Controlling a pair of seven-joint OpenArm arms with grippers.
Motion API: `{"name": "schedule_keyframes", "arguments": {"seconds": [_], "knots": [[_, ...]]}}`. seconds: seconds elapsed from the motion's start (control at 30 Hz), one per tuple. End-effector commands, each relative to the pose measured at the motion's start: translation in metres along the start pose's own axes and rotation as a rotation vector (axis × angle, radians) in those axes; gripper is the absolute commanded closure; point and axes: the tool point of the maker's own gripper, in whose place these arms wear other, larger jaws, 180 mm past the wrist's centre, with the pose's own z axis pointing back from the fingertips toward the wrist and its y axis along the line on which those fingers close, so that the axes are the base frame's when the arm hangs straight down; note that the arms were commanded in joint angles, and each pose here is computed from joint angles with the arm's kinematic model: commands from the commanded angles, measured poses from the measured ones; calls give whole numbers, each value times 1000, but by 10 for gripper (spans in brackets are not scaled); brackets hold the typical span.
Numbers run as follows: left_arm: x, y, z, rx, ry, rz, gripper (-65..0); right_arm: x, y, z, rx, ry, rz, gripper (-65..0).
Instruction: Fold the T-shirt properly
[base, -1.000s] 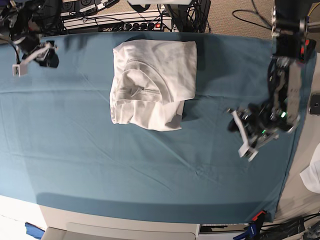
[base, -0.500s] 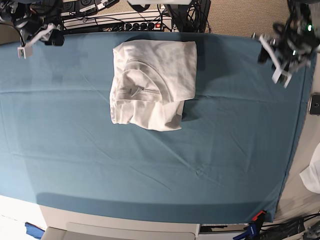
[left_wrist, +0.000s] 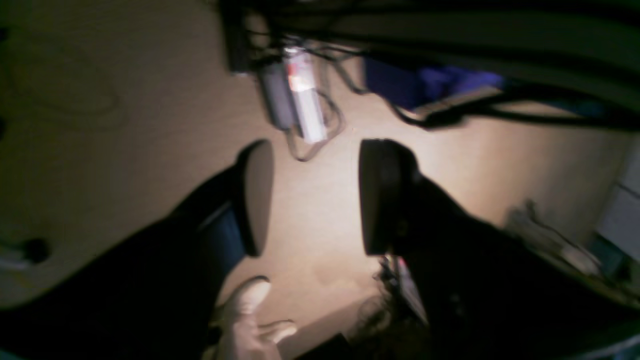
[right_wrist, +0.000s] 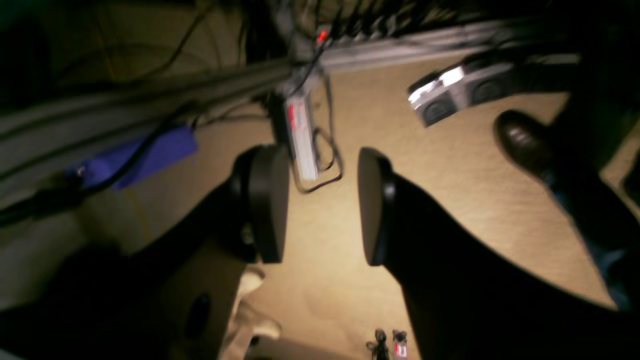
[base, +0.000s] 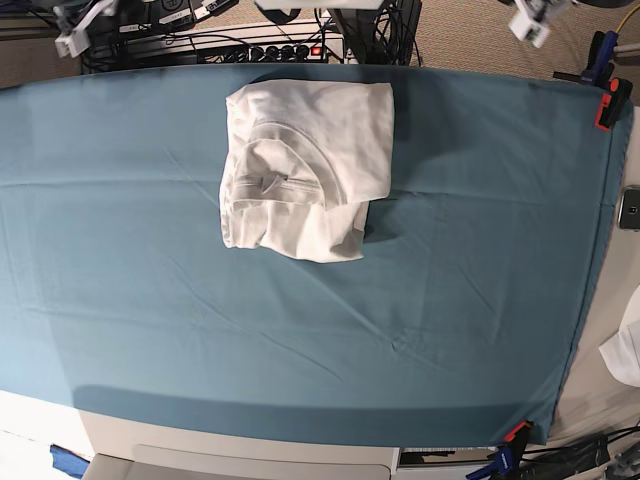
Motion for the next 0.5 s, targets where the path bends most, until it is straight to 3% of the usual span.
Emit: {"name": "schedule_keyframes", "arguments": {"seconds": [0.0,0.17,0.3,0.47], "knots": [[-7,-10,-3,-39,7,0,-283,1,4,2,12,1,22,-235],[-26,-23,-56,-82,-17,1,-283,-16,36,-30,98,64,63,-234],[-59,-28,-113,-137,86,56,-283,-48,54,-71,152,140,80,-234],[-80,-29,-171,-200,216,122,-283,-91,47,-130,141,240,79,-234]]}}
